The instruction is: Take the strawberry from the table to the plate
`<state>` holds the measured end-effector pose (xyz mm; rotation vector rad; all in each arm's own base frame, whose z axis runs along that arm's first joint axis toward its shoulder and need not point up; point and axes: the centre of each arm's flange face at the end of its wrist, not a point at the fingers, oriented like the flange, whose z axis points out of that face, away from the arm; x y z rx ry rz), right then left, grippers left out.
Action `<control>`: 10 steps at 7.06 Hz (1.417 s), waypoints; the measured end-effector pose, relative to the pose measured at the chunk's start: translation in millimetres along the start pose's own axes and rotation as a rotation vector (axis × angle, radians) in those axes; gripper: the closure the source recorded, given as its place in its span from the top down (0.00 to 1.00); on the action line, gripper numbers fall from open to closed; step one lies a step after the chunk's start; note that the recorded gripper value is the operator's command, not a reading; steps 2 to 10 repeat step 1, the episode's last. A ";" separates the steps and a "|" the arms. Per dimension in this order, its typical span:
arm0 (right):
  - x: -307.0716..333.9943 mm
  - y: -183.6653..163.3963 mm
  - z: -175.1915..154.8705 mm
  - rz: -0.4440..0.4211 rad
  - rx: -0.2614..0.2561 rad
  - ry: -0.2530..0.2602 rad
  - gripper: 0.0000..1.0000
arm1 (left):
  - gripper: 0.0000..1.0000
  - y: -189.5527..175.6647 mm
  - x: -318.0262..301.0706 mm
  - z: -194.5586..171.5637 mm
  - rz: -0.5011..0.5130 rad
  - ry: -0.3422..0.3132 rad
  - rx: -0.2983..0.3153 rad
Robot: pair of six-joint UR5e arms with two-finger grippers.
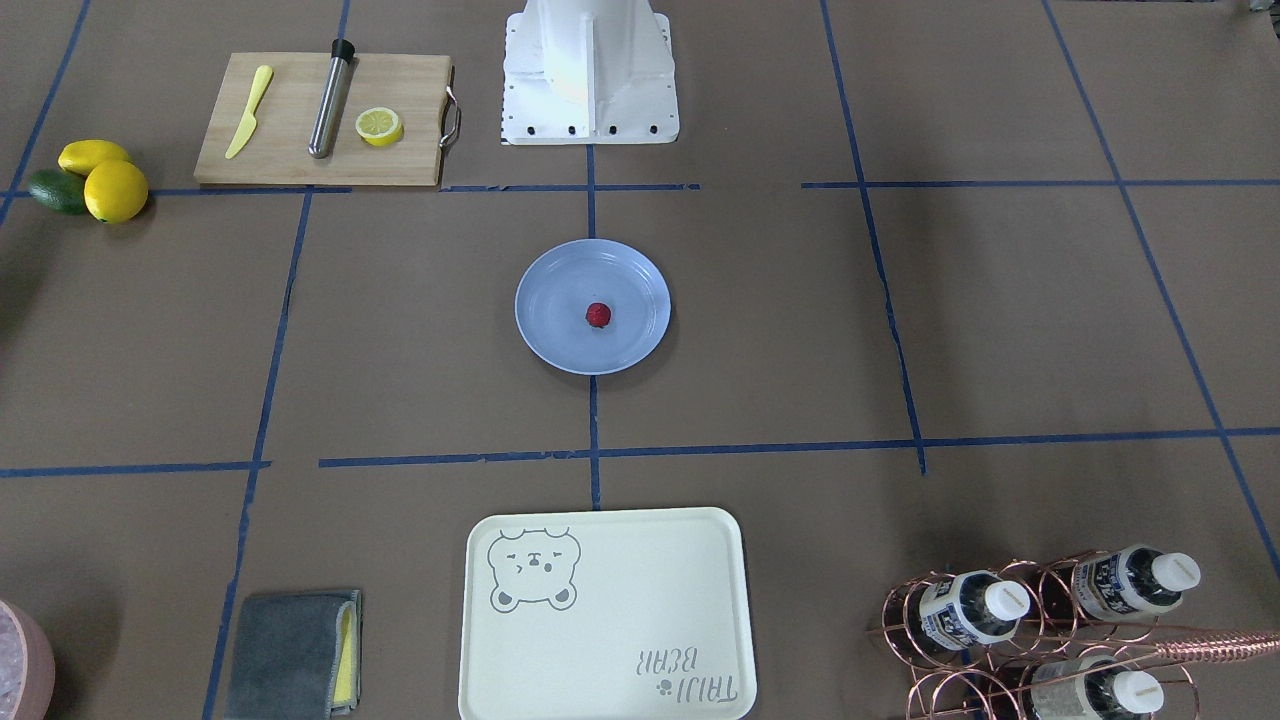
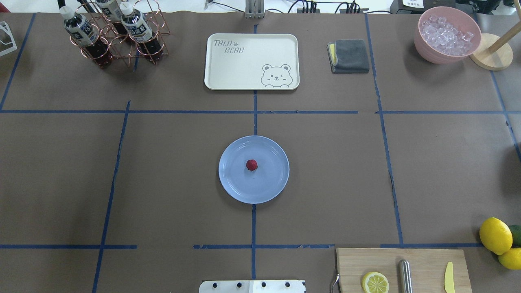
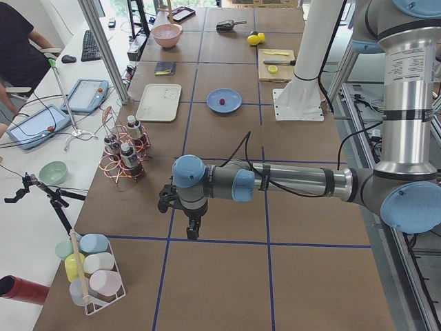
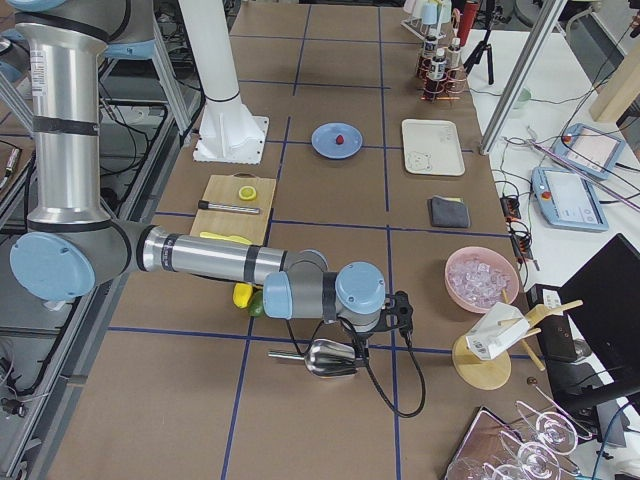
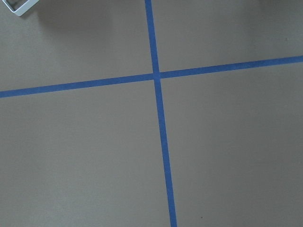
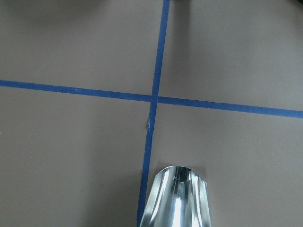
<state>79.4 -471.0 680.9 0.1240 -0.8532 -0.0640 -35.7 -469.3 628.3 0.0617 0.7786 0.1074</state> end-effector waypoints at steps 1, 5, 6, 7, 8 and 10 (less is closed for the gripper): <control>-0.4 -0.4 -0.4 -0.001 0.001 0.000 1.00 | 1.00 0.0 0.1 0.0 0.000 0.000 0.000; -0.4 -0.4 -0.4 -0.001 0.001 0.000 1.00 | 1.00 0.0 0.1 0.0 0.000 0.000 0.000; -0.4 -0.4 -0.4 -0.001 0.001 0.000 1.00 | 1.00 0.0 0.1 0.0 0.000 0.000 0.000; -0.4 -0.4 -0.4 -0.001 0.001 0.000 1.00 | 1.00 0.0 0.1 0.0 0.000 0.000 0.000; -0.4 -0.4 -0.4 -0.001 0.001 0.000 1.00 | 1.00 0.0 0.1 0.0 0.000 0.000 0.000; -0.4 -0.4 -0.4 -0.001 0.001 0.000 1.00 | 1.00 0.0 0.1 0.0 0.000 0.000 0.000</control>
